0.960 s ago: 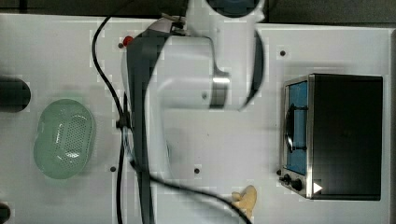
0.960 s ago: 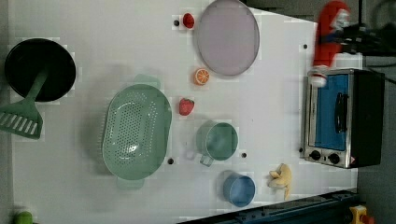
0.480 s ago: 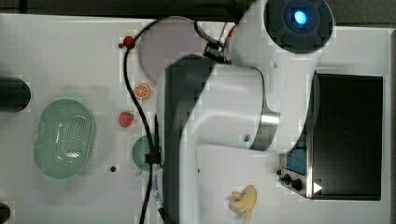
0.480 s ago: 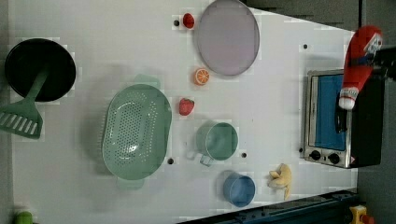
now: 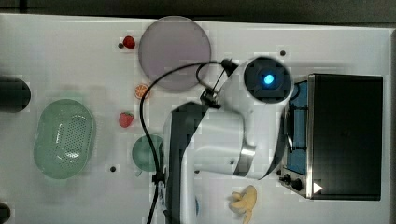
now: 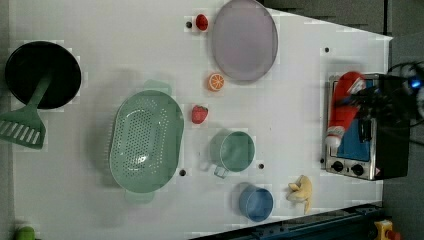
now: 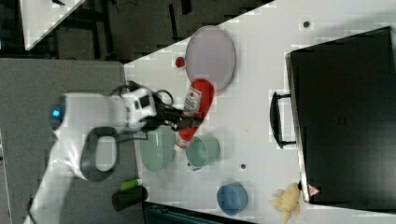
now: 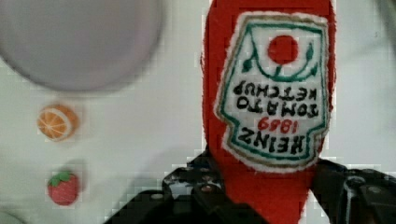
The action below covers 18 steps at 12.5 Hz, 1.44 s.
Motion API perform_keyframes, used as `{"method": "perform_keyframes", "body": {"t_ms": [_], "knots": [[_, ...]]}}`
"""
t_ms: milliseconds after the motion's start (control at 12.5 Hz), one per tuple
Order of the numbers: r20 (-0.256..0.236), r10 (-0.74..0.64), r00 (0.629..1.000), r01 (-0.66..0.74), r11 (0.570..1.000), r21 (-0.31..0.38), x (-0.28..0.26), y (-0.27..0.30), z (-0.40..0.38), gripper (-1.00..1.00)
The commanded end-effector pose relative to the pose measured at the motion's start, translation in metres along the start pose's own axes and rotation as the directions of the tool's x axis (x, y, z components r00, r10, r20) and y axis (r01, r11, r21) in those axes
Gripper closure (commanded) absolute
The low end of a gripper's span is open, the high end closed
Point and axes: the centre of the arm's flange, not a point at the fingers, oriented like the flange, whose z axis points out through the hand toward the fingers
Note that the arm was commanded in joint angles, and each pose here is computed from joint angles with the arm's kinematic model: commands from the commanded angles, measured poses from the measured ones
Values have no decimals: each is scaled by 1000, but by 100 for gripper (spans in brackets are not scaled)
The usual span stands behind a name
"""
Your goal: Pick ketchup from plate and place it on table.
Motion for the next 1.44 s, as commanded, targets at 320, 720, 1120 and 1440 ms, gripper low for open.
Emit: {"method": "perform_keyframes", "body": {"t_ms": [320, 720, 1120, 1440], "knots": [[-114, -6, 993, 0, 999, -54, -37, -8, 63, -16], [-47, 21, 999, -24, 997, -71, -45, -5, 141, -16], [-90, 32, 995, -36, 999, -41, -34, -9, 146, -100], [-95, 126, 987, -132, 990, -51, -24, -23, 60, -100]]}}
